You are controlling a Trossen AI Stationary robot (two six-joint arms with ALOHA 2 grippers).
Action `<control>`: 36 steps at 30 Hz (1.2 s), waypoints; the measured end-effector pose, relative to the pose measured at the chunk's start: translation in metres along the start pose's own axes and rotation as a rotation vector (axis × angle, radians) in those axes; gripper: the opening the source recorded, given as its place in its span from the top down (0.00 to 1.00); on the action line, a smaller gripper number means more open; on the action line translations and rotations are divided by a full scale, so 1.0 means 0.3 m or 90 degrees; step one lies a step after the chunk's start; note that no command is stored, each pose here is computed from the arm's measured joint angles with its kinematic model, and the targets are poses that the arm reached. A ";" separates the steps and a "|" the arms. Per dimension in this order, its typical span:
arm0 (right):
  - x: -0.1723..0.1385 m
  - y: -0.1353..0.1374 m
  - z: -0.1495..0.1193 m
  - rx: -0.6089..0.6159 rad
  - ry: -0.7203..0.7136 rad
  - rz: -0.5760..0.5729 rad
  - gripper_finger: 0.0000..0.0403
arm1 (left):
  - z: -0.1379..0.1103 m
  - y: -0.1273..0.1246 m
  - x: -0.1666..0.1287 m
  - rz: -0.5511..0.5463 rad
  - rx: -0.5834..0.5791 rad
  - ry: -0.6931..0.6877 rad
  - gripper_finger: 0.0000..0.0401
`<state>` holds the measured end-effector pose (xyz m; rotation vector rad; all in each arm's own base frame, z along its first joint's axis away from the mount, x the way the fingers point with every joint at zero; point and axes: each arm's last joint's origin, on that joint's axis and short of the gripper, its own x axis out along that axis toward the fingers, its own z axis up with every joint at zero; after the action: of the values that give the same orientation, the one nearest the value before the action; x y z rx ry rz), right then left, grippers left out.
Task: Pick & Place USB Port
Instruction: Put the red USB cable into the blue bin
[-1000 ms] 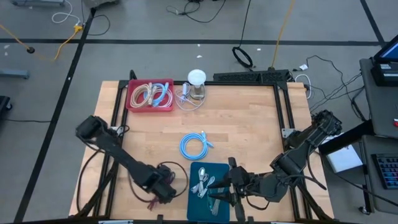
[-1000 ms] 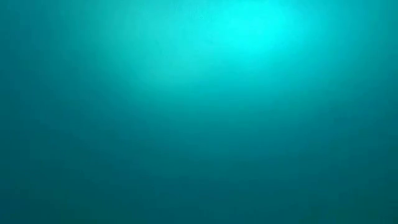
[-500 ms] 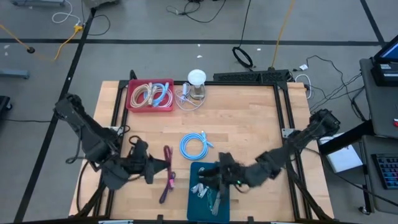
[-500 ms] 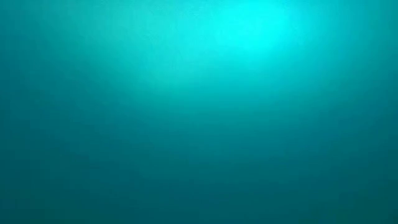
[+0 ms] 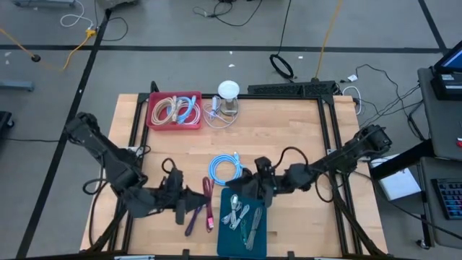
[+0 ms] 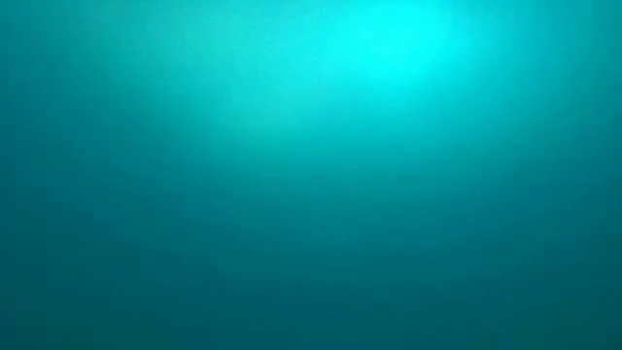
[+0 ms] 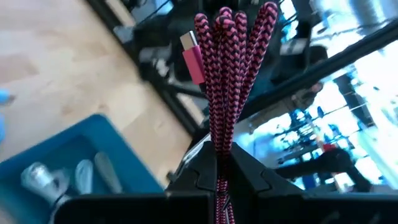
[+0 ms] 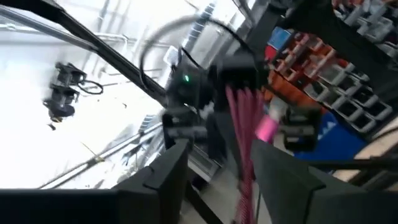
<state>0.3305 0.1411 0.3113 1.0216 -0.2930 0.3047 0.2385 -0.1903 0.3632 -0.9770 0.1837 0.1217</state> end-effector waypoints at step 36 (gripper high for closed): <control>0.004 -0.006 -0.014 -0.010 0.011 -0.045 0.54 | 0.117 0.036 0.173 -0.093 -0.016 0.059 0.97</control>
<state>0.3329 0.1439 0.3083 1.0117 -0.2423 0.2475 0.2908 -0.1539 0.3627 -1.0178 0.1964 -0.0551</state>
